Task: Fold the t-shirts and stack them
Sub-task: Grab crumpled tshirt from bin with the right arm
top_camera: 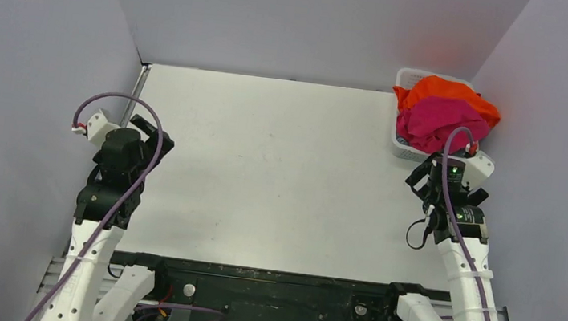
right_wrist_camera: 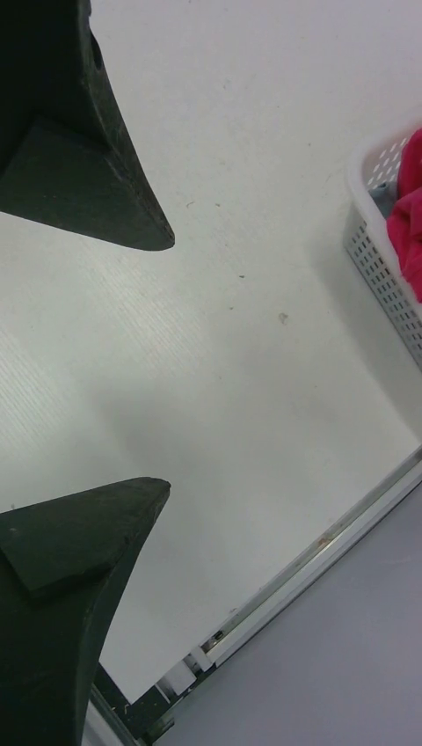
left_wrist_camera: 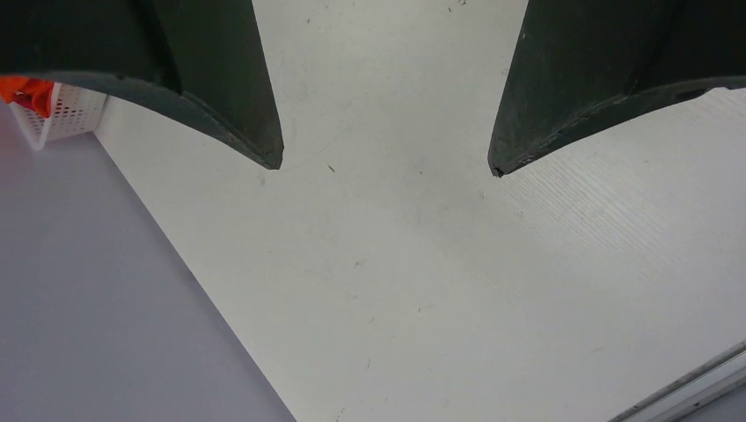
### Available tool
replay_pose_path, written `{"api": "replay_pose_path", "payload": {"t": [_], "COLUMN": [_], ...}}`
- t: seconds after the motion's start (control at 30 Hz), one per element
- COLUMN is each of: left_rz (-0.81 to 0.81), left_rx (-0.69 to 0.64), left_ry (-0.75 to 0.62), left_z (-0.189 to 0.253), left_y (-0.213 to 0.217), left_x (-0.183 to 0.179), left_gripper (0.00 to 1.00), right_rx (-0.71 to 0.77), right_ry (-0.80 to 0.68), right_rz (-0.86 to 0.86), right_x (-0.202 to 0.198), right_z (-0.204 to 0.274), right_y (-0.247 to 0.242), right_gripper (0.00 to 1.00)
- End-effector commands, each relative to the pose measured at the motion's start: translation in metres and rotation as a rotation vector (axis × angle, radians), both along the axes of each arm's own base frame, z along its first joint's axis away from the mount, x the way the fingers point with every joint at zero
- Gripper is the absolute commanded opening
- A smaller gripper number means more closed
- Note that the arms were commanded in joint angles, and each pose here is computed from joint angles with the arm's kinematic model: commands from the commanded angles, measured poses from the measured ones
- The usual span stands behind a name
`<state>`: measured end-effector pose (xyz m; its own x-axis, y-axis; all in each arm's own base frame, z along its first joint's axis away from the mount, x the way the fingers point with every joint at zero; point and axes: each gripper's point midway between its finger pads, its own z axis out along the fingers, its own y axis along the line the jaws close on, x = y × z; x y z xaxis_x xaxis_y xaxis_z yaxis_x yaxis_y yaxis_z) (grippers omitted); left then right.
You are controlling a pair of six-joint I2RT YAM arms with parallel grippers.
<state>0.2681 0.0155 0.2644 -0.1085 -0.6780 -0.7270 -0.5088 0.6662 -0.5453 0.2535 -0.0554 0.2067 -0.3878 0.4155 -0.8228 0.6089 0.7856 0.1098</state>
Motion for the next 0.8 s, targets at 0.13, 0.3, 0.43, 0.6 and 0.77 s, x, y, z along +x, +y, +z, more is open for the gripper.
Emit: {"api": "replay_pose_path", "payload": {"t": [0.13,0.3,0.43,0.6,0.77], "left_rz": [0.008,-0.018,-0.018,-0.005,0.019], "left_rx": [-0.015,-0.024,-0.028,-0.021,-0.017], "left_ry": [-0.078,-0.120,-0.143,-0.165,-0.171], "left_z": [0.013,0.014,0.014,0.018,0.017], "left_y": [0.001,-0.004,-0.005,-0.002,0.002], "left_x": [-0.002,0.006,0.012,0.015,0.018], "left_gripper": [0.98,0.98,0.98,0.98,0.98], "right_rx": [-0.059,-0.111,-0.109,-0.120,-0.137], "right_ry": [-0.174,-0.190,-0.127,-0.025,0.069], "right_rz": [-0.024,0.004,-0.038,-0.049,-0.034], "right_x": [0.029,0.081,0.136,0.208,0.252], "right_z": [0.055,0.067,0.057,0.028,-0.006], "right_y": [-0.009,-0.013,-0.028,-0.049,-0.054], "right_gripper": [0.99,1.00,1.00,0.98,0.92]}}
